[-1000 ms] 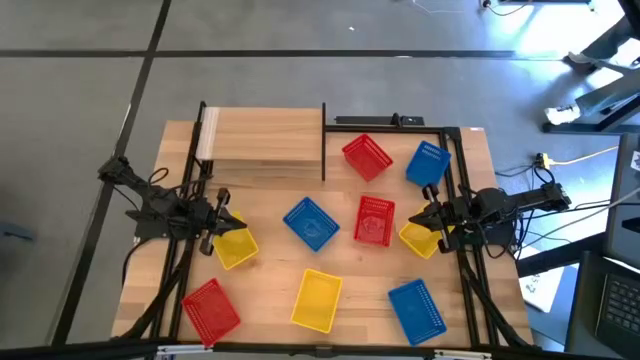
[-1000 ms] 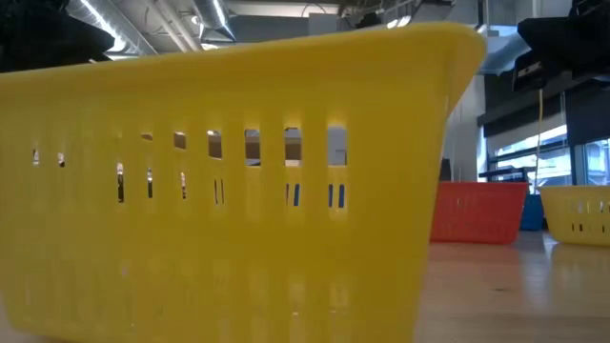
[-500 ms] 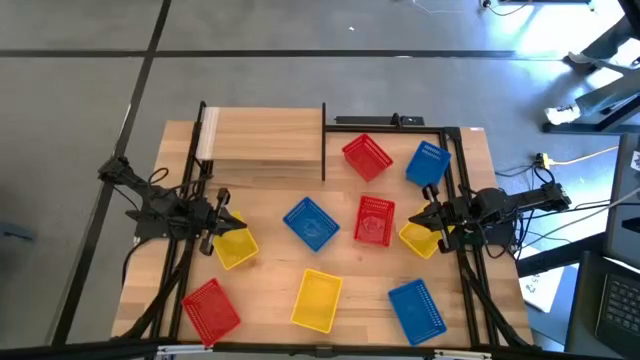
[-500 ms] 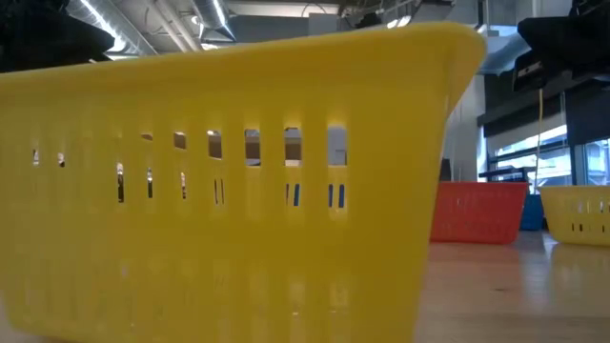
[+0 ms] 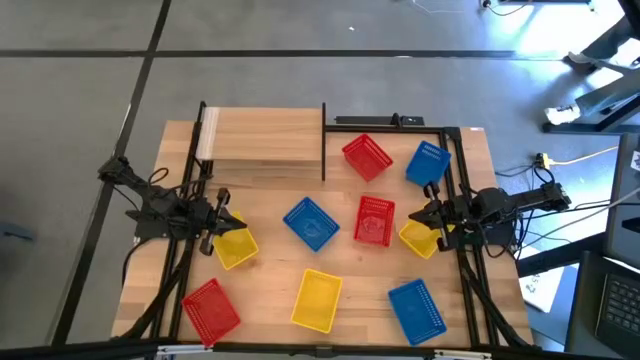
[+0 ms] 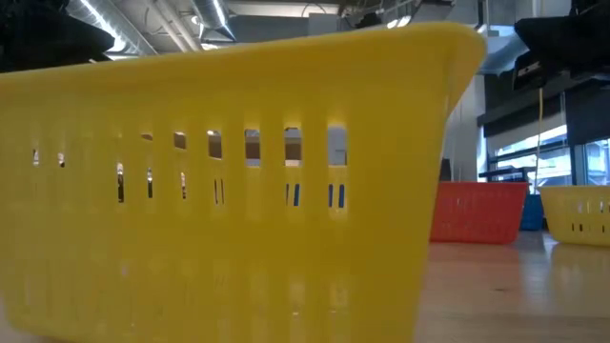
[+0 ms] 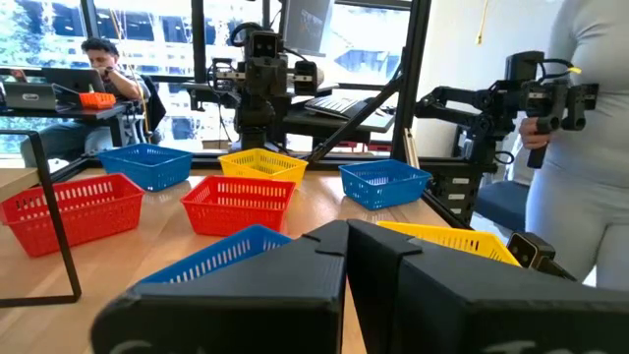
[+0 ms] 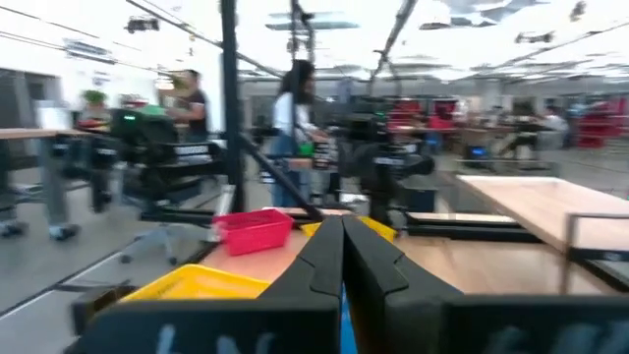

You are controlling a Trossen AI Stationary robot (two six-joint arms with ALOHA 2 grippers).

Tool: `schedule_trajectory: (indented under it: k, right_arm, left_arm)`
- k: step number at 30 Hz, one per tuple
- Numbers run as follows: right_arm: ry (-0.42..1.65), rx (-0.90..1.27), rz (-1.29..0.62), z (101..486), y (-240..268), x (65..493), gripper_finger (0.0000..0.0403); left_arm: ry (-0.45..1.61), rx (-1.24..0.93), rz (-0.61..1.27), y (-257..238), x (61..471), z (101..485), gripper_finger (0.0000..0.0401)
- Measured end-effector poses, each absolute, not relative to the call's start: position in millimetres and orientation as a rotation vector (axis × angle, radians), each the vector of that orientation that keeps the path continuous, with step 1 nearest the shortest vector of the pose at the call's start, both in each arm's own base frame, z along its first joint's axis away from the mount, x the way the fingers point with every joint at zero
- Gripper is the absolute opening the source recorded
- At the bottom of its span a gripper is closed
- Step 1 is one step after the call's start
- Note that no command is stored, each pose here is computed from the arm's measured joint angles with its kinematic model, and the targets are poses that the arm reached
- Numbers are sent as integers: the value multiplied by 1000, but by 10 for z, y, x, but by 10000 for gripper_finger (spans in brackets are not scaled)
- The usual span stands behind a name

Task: Stack baskets on shelf by color
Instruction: Put the middle red bin on the shelf

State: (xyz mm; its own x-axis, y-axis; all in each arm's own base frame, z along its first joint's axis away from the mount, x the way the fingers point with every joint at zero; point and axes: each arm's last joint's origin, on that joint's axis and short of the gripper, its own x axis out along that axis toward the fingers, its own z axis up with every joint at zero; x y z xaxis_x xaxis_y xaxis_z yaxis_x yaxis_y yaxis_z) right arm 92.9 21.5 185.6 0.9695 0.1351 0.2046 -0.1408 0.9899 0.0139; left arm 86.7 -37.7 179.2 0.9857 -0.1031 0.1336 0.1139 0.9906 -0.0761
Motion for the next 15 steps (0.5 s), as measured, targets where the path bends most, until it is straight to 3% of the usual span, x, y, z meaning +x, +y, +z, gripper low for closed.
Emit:
schedule_trajectory:
  k: [9,15]
  right_arm:
    - [-222,57,-162,1908,125,916,1]
    - [-254,51,-233,2146,88,848,0]
  left_arm:
    - [-130,-84,-110,-377,867,1793,0]
    - [-130,-83,-108,-377,867,1793,0]
